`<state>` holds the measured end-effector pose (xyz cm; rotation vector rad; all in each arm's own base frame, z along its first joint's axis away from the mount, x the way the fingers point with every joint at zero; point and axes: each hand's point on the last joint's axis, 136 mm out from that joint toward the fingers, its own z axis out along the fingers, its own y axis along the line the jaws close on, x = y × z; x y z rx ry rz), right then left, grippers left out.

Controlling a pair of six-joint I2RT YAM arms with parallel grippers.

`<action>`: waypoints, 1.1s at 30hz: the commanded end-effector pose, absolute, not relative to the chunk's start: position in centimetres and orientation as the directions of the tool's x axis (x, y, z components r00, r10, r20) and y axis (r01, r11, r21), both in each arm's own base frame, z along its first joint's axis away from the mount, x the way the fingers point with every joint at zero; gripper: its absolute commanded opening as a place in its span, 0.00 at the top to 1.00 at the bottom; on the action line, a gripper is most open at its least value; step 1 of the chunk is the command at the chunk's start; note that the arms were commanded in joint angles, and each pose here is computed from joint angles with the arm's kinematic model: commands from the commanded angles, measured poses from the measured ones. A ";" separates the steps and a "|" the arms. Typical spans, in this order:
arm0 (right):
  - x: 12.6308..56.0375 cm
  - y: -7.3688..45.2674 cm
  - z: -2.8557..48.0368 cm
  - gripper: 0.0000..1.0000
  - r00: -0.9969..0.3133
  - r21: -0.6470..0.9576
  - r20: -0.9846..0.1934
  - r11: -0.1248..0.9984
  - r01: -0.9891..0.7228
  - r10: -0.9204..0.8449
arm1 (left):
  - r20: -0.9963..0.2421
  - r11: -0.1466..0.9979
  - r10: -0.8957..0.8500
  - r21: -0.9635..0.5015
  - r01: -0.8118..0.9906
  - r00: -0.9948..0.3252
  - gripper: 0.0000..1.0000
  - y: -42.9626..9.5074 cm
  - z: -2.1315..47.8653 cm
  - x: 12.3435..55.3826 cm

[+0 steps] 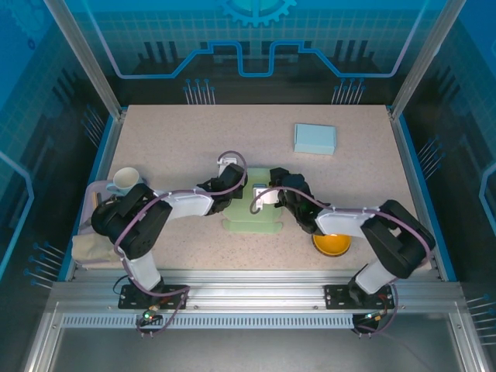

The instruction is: Fold the paper box

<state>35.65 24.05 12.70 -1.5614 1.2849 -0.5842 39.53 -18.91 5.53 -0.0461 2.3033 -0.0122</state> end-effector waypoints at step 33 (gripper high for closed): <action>35.8 22.8 18.1 0.48 -0.842 0.443 -0.531 0.879 -0.179 0.096 | -0.750 0.996 -0.093 -0.059 -0.074 -0.655 0.84 -17.4 4.5 37.5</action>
